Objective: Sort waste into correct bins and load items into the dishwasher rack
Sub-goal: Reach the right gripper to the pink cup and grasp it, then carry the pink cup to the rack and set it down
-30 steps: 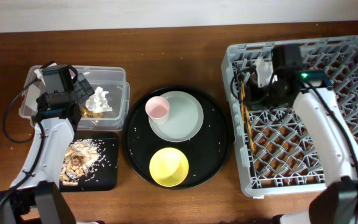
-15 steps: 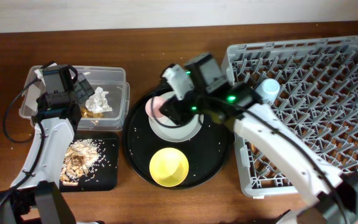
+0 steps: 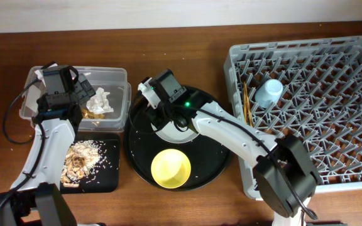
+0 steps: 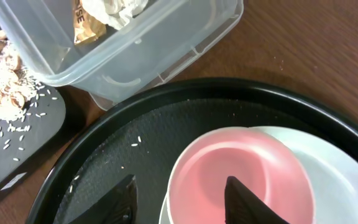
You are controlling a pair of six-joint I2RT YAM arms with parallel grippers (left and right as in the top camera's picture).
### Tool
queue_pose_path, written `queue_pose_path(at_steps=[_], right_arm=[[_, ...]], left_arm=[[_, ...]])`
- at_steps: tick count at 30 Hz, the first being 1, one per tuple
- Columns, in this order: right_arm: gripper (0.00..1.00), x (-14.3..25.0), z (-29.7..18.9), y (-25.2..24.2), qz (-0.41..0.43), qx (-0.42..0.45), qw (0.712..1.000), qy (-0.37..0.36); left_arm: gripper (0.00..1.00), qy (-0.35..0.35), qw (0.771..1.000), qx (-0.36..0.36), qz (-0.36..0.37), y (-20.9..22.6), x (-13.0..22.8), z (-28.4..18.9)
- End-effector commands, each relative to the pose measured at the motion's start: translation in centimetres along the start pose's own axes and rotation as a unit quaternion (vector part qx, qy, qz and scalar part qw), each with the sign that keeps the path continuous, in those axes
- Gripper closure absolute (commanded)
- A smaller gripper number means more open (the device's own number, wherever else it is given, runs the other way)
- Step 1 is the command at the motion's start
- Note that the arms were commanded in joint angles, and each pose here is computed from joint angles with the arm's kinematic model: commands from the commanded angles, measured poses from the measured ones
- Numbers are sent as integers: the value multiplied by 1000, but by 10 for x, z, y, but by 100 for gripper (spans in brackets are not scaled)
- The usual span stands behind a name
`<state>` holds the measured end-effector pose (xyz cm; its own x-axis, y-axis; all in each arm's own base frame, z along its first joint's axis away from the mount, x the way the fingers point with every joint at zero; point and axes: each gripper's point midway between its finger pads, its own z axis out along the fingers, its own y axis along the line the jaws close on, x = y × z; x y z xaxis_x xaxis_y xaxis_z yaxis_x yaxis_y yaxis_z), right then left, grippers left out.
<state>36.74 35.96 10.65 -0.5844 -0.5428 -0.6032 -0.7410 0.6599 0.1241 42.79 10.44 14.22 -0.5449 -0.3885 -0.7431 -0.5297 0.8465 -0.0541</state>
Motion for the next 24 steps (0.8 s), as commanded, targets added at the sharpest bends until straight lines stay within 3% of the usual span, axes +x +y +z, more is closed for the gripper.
queue_pose_path(at_steps=[1,12,14,16,18,24], right_arm=[[58,9,16,2,0,2,1000,15],[75,40,15,-18,0,73,994,80],[88,36,11,-18,-1,73,995,74],[88,30,4,-17,-2,73,995,64],[96,22,-6,-15,-3,73,996,50],[96,13,-53,-9,-2,74,996,41]], left_arm=[[1,-1,1000,1,1,0,-2,1],[1,-1,1000,1,1,0,-2,1],[1,-1,1000,1,1,0,-2,1],[1,-1,1000,1,1,0,-2,1],[1,-1,1000,1,1,0,-2,1],[1,-1,1000,1,1,0,-2,1]])
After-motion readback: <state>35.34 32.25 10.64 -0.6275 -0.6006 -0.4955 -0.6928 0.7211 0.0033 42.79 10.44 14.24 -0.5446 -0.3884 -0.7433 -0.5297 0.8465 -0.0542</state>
